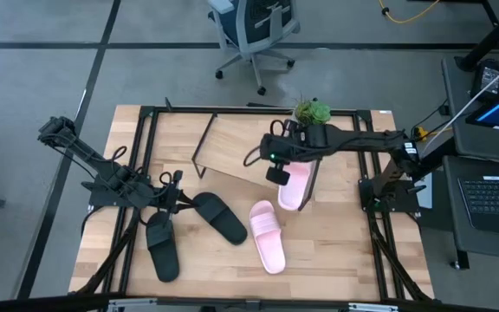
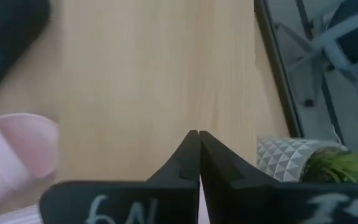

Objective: Pick and place slides into the shelf
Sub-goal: Put the right pink slide on the shelf

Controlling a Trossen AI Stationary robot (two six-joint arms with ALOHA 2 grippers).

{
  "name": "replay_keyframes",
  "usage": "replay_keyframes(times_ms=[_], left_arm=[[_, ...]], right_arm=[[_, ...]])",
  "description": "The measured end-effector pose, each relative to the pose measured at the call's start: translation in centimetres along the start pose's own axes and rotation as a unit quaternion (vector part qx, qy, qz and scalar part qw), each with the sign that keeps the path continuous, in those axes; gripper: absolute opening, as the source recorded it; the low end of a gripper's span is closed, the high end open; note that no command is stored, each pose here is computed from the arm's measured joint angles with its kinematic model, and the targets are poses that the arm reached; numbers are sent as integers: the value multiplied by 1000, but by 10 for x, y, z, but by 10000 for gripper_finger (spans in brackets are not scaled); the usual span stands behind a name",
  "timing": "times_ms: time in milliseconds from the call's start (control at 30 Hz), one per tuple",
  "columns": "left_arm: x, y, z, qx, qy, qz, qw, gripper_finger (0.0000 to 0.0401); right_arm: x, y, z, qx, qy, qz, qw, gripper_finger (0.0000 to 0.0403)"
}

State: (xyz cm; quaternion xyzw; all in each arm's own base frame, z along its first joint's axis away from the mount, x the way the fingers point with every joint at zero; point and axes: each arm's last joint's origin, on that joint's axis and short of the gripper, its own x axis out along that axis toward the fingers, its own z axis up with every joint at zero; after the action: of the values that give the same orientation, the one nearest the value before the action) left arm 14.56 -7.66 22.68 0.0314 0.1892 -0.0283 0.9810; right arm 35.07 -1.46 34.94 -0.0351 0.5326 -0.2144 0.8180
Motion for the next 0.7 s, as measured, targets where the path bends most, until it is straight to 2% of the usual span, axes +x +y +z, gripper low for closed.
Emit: replay_keyframes(times_ms=[267,500,700], left_arm=[[0,0,0,0,1,0,1000,0],[0,0,0,1,2,0,1000,0],[0,0,0,1,1,0,1000,0]], right_arm=[[18,-15,2,8,37,36,999,2],[28,-12,0,7,76,70,995,2],[33,-10,-6,22,123,67,990,1]])
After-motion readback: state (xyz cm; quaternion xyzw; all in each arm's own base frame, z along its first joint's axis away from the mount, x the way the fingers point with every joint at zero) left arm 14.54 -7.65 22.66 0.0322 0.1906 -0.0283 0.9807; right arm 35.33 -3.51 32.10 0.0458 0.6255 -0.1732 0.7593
